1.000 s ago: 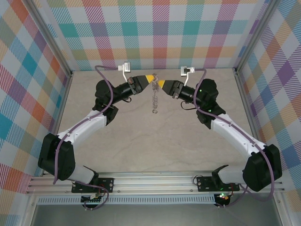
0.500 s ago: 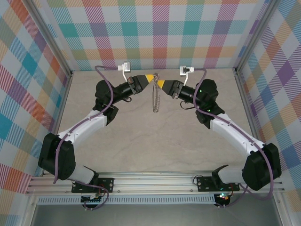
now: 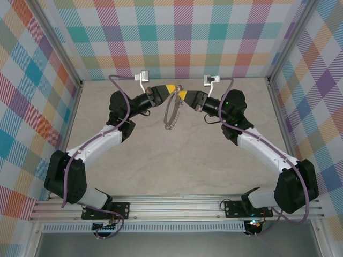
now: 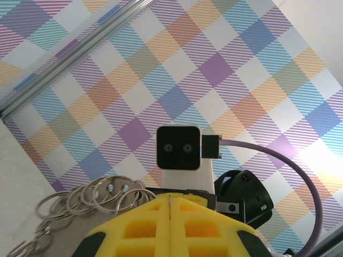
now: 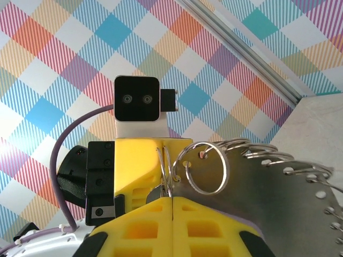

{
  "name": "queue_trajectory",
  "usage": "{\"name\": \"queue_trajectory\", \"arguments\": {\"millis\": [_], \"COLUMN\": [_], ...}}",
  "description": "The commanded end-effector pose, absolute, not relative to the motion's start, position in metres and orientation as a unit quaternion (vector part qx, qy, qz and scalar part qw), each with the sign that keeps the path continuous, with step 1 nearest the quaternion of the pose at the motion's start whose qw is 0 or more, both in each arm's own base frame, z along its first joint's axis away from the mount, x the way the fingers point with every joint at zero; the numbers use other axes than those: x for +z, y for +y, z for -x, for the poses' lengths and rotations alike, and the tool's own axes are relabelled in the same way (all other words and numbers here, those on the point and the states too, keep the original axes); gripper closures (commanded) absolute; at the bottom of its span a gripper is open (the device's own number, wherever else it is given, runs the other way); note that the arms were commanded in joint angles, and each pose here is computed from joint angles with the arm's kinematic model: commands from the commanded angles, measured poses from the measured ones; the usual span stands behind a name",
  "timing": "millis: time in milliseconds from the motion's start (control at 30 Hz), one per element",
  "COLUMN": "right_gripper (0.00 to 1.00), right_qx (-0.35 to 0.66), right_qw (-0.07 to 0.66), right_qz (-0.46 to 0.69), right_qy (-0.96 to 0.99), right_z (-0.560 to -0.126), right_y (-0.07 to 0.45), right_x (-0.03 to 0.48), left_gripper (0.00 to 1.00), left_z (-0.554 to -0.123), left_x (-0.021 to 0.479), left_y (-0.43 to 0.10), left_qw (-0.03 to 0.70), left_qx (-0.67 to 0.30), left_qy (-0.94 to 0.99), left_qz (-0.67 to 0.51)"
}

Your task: Put the keys on the keyring

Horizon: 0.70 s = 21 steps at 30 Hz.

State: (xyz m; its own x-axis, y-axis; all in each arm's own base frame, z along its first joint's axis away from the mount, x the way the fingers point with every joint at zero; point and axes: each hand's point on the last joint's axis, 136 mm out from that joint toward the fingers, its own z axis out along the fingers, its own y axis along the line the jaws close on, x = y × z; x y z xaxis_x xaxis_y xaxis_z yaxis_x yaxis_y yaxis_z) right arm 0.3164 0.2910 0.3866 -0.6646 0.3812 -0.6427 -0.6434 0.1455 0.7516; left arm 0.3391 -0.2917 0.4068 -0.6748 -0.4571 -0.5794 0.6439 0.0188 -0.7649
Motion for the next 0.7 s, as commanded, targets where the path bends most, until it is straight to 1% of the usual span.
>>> {"name": "queue_trajectory", "arguments": {"millis": [0,267,667], "right_gripper": [1.0,1.0,1.0], "right_qx": [0.655,0.67,0.692], "right_qw": [0.392,0.372,0.343], "right_qz": [0.108,0.108,0.142], "right_qy": [0.637,0.634,0.619], "right_z": [-0.315,-0.316,-0.31], "right_y": [0.295,0.301,0.318], "right_x": [0.388,0.385,0.394], "left_gripper": [1.0,1.0,1.0], "left_z": [-0.329,-0.33,-0.331], "left_x": [0.437,0.438,0.433], "left_y": [-0.29,-0.289,-0.292], "left_qw": [0.423,0.423,0.418], "left_qx": [-0.715,-0.719,-0.72], "left_qy": [0.548,0.544,0.546], "left_qz": [-0.098,-0.096,-0.094]}}
